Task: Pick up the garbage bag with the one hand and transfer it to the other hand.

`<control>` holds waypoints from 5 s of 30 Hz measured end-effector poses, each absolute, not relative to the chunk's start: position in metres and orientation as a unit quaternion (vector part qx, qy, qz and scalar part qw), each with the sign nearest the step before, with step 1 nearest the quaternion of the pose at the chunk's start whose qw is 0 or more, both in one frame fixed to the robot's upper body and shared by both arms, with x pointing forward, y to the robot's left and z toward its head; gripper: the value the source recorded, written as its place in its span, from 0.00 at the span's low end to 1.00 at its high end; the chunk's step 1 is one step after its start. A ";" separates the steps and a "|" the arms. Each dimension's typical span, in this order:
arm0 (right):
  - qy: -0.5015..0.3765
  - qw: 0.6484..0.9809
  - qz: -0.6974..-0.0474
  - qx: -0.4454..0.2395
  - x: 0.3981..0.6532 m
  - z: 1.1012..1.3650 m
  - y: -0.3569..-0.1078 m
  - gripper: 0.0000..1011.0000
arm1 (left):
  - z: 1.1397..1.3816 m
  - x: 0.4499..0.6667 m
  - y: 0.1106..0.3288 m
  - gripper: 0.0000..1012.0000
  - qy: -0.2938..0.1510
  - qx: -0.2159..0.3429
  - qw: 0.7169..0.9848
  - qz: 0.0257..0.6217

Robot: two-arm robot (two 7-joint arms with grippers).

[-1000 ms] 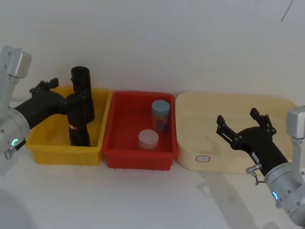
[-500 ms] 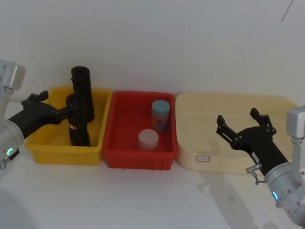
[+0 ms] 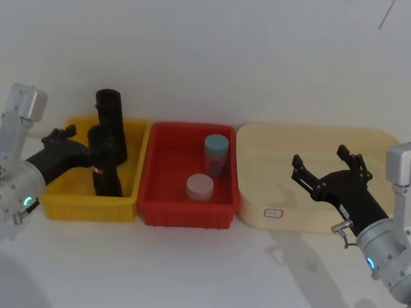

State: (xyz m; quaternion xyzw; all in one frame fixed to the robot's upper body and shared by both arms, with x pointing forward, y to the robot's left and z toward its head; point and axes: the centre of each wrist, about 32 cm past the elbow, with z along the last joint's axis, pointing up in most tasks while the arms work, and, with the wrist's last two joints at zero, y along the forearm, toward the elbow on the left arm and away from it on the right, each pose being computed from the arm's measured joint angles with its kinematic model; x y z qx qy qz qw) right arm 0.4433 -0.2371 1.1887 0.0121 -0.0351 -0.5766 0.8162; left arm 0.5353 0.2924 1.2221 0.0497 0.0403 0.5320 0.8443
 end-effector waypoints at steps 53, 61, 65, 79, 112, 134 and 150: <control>-0.035 0.816 -0.577 0.012 0.443 1.189 -0.237 0.99 | 1.184 0.554 0.268 0.99 0.055 0.106 0.840 0.529; -0.035 0.816 -0.577 0.012 0.443 1.189 -0.237 0.99 | 1.182 0.554 0.268 0.90 0.053 0.108 0.839 0.530; -0.035 0.816 -0.577 0.012 0.443 1.189 -0.237 0.99 | 1.181 0.553 0.268 0.81 0.052 0.109 0.839 0.531; -0.034 0.820 -0.571 0.008 0.447 1.189 -0.237 0.99 | 1.180 0.553 0.267 0.46 0.051 0.111 0.838 0.532; 0.053 0.903 -0.421 -0.075 0.535 1.207 -0.169 0.99 | 1.180 0.553 0.267 0.40 0.050 0.111 0.838 0.532; 0.085 0.910 -0.385 -0.130 0.554 1.207 -0.142 0.99 | 1.180 0.553 0.267 0.40 0.050 0.111 0.838 0.532; 0.090 0.901 -0.391 -0.163 0.562 1.199 -0.139 0.99 | 1.180 0.553 0.267 0.40 0.050 0.111 0.838 0.532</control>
